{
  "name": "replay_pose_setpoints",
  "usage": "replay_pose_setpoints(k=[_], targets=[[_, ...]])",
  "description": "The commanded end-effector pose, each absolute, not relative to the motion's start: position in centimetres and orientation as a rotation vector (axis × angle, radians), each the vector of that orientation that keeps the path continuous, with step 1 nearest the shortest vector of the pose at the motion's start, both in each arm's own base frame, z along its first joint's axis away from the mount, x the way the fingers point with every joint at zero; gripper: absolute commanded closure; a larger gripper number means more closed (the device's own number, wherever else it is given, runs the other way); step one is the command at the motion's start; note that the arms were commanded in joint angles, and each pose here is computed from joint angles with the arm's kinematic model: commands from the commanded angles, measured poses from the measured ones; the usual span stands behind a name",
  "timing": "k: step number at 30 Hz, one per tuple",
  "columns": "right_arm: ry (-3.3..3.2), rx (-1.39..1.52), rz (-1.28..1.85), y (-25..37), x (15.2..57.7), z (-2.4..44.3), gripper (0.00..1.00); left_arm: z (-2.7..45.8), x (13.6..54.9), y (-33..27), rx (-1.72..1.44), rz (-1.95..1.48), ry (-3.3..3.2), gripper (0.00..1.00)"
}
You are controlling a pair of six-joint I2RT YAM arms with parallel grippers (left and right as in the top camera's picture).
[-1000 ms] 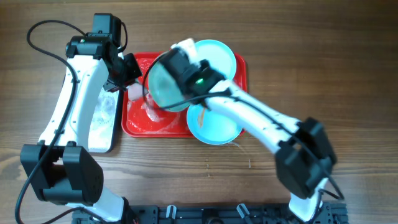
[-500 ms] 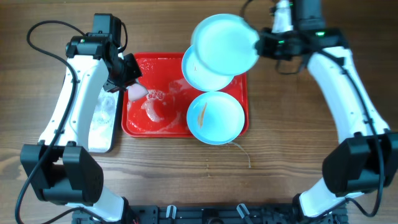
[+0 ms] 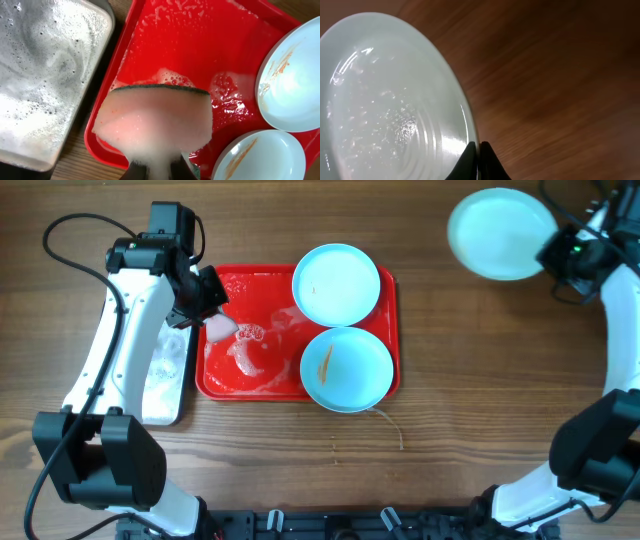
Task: Clean dirty plates on tray and stack at the side
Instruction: 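Carry the plate right and set it on the table with the right gripper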
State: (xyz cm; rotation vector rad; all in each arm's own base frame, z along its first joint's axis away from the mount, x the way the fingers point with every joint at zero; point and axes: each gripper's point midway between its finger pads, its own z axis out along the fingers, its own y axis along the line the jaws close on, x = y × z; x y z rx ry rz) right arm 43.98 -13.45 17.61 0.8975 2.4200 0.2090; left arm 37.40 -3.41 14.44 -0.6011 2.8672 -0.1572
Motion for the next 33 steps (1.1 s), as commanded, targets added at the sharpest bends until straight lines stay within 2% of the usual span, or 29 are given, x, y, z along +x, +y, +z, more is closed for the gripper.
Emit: replay_pose_setpoints(k=[1, 9, 25, 26, 29, 30, 33], targets=[[2.402, 1.101, 0.145, -16.6, 41.2, 14.9, 0.96, 15.1, 37.9, -3.1, -0.621, -0.149, 2.837, 0.94], [2.34, 1.372, 0.026, -21.2, 36.3, 8.3, 0.96, 15.1, 37.9, -3.1, -0.621, -0.149, 2.837, 0.94], [2.239, 1.455, -0.096, -23.7, 33.9, 4.4, 0.95, 15.1, 37.9, -3.1, -0.621, -0.149, 2.837, 0.94], [2.232, 1.448, -0.096, -23.8, 34.1, 4.6, 0.84, 15.1, 37.9, -3.1, -0.621, -0.149, 2.837, 0.94], [2.216, 1.434, -0.093, -24.0, 34.5, 4.8, 0.43, 15.1, 37.9, -3.1, -0.621, -0.148, 2.837, 0.94], [2.214, 1.427, -0.079, -24.0, 34.7, 4.9, 0.38, 15.1, 37.9, -3.1, -0.621, -0.149, 2.837, 0.94], [2.25, 1.324, 0.043, -22.7, 36.2, 5.9, 0.34, 15.1, 37.9, -3.1, -0.621, -0.149, 2.837, 0.94]])
